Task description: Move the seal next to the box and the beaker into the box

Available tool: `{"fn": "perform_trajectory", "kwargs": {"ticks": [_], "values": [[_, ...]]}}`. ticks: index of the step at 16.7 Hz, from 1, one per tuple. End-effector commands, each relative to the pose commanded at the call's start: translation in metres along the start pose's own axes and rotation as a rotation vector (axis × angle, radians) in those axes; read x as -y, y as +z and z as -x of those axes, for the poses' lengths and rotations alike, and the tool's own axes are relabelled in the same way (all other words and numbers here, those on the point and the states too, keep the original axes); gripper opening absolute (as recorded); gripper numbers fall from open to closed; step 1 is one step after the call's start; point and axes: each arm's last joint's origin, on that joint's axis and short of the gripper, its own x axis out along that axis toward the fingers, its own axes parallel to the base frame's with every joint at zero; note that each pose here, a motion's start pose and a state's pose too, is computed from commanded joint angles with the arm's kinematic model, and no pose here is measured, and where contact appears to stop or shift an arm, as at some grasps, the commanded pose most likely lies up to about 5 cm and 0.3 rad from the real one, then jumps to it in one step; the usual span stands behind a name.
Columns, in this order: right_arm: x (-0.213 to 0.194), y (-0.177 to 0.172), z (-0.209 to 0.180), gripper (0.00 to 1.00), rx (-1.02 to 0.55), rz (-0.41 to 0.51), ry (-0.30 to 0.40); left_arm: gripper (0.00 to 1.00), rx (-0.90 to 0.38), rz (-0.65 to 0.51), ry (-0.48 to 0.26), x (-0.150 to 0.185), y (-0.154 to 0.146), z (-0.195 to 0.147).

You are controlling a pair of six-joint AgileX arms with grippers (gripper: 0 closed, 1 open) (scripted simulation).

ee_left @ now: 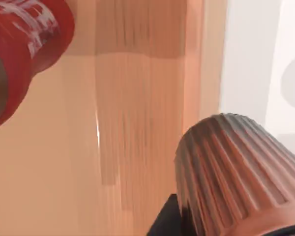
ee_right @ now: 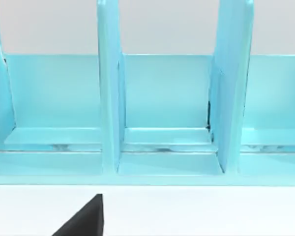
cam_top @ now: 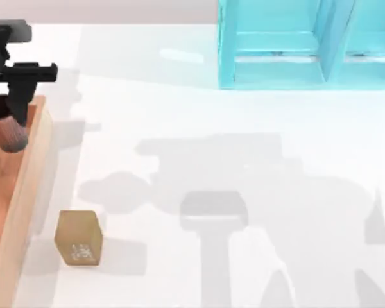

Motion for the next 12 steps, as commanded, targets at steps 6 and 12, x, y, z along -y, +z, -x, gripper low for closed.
{"fn": "perform_trajectory", "kwargs": {"ticks": [6, 12], "values": [[0.000, 0.000, 0.000, 1.00, 0.000, 0.000, 0.000, 0.00, 0.003, -0.014, -0.017, -0.095, -0.094, -0.011], [0.000, 0.000, 0.000, 1.00, 0.000, 0.000, 0.000, 0.00, 0.040, -0.001, -0.009, -0.123, -0.151, -0.019]]}}
